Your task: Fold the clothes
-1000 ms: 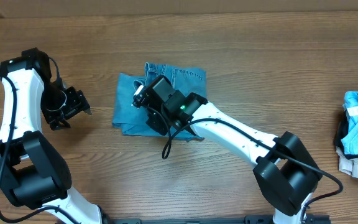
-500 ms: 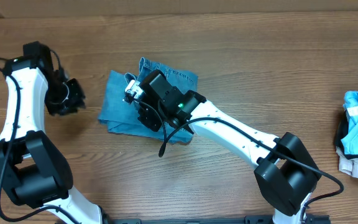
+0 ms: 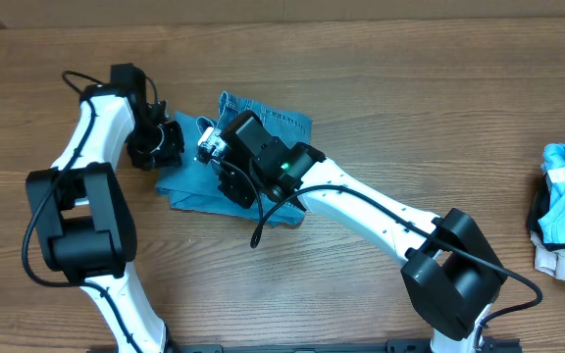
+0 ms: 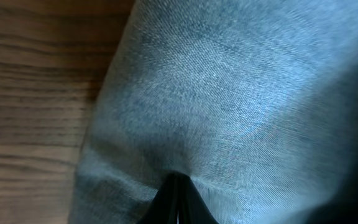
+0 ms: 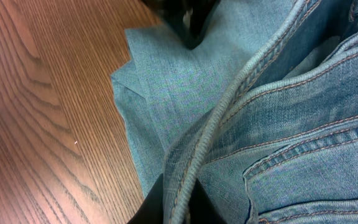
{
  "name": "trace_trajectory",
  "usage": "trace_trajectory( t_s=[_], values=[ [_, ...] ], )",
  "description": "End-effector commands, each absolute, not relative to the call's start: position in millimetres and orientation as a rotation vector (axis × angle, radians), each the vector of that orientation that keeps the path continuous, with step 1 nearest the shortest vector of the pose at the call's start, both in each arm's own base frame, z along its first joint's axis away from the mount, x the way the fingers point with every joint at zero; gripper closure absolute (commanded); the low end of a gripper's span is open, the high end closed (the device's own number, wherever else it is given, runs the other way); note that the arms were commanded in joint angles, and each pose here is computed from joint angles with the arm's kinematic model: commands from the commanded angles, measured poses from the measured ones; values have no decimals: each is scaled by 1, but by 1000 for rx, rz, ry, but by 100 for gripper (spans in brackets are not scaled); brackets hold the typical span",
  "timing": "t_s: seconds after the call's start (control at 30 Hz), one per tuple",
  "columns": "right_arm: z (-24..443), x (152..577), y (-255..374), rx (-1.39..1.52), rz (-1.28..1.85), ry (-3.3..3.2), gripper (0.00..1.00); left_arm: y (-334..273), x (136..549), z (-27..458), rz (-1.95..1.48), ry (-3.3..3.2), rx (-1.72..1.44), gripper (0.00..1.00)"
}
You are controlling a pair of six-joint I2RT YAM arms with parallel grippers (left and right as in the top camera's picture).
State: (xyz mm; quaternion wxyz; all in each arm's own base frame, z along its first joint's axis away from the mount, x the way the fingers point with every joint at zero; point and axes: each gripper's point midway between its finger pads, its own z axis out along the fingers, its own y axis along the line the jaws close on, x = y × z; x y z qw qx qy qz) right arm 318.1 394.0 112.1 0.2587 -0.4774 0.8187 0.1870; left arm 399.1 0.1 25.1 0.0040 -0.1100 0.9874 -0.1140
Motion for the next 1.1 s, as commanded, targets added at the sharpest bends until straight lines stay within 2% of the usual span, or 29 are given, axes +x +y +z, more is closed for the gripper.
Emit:
trace_trajectory(
  t_s=[0.0,0.17,0.33,0.43,0.67,0.8,0.97,1.07],
  values=[
    [146,318,404,-1278,561,2143,96,11,392,-4,-255,3175,-350,96],
    [176,318,412,-1265,601,2066,96,4,375,-41,-297,3289,-379,96],
    [230,315,434,-1273,729,1935,96,-6,373,-45,-299,3308,-340,96],
    [244,308,443,-1296,788,1879,96,-13,373,-45,-296,3311,-311,96],
    [251,293,462,-1331,848,1802,96,-13,371,-44,-296,3321,-313,96],
    [236,296,466,-1339,845,1825,96,-13,363,-42,-298,3354,-321,96],
    [231,301,469,-1334,841,1822,95,-11,360,-9,-275,3329,-331,82],
    [231,302,469,-1333,840,1821,95,1,357,18,-149,3295,-436,80]
  ],
)
